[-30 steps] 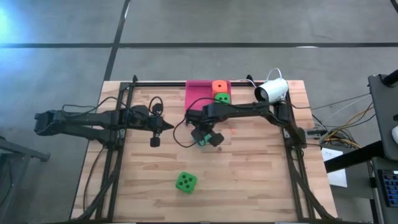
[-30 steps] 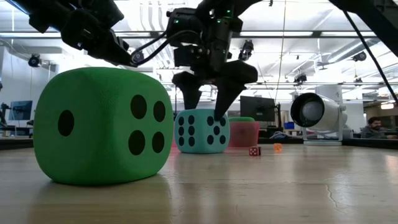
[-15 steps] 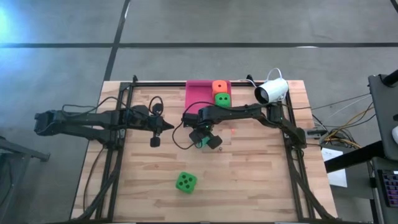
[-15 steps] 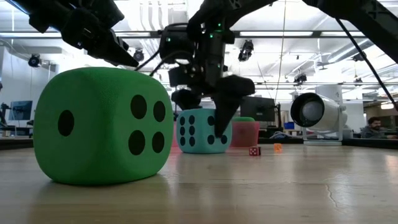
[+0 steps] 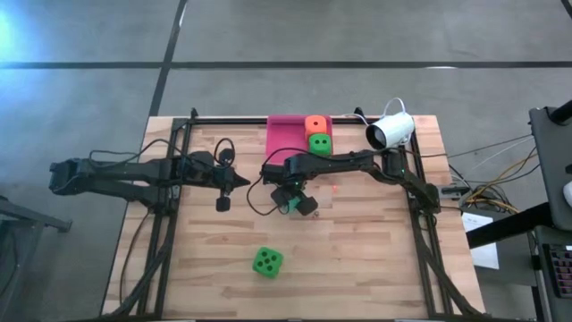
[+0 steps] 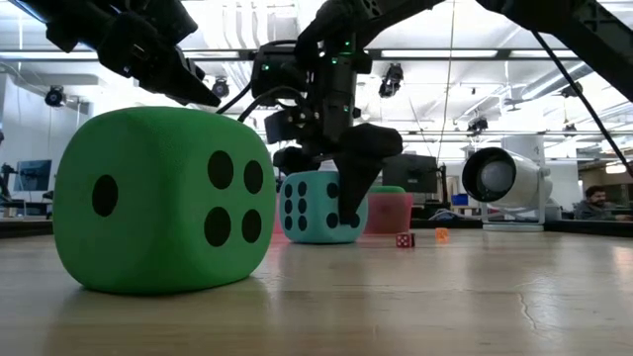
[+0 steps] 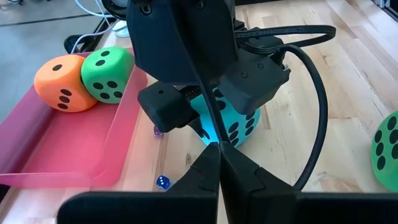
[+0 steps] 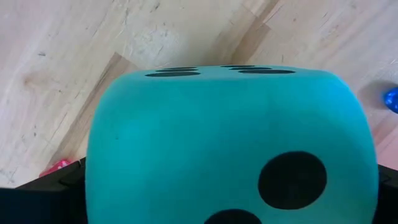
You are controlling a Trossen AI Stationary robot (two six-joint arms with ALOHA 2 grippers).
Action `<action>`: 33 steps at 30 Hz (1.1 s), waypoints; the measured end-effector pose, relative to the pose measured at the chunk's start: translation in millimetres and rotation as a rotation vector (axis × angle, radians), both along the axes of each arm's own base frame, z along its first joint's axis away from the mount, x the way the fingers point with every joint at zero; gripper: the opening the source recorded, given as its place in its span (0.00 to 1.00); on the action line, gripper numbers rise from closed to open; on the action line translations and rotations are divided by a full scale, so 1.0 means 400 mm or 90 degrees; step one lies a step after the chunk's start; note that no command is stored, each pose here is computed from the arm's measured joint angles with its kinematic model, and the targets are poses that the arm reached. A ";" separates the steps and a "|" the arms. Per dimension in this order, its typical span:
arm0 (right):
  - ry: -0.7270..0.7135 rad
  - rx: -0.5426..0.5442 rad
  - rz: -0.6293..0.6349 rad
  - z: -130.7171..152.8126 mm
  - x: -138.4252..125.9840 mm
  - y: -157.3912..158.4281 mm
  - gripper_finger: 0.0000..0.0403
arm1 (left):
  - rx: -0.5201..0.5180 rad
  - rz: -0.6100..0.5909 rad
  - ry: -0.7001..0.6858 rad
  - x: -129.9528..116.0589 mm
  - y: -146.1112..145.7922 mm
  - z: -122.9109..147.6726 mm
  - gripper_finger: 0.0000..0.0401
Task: Pick & Place Dice
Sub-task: Put the large blue dice into the the pink bin
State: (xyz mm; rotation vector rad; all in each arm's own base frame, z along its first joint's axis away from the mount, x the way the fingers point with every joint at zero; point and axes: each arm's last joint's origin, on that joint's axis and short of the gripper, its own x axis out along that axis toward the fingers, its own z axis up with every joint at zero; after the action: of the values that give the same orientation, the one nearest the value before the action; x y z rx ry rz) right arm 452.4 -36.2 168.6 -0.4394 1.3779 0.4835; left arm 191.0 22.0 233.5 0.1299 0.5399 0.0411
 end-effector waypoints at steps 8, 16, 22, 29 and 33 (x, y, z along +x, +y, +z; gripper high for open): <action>-0.001 0.001 -0.009 0.001 0.001 0.006 0.98 | 0.000 0.000 0.000 0.000 0.000 0.000 0.02; -0.005 0.001 -0.002 0.002 0.004 0.025 0.91 | 0.000 0.000 0.000 0.000 0.000 0.000 0.02; -0.005 -0.001 -0.006 0.024 -0.006 0.018 0.88 | 0.000 0.000 0.000 0.000 0.000 0.000 0.02; -0.049 -0.004 -0.024 0.113 -0.032 -0.013 0.89 | 0.000 0.000 0.000 0.000 0.000 0.000 0.02; -0.081 -0.043 -0.038 0.170 -0.053 -0.053 0.89 | 0.000 0.000 0.000 0.000 0.000 0.000 0.02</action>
State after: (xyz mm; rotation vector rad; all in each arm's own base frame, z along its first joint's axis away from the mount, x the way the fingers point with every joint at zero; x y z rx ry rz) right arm 431.4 -57.5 236.7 -0.4742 1.2834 0.3546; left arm 191.0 22.0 233.5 0.1297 0.5396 0.0408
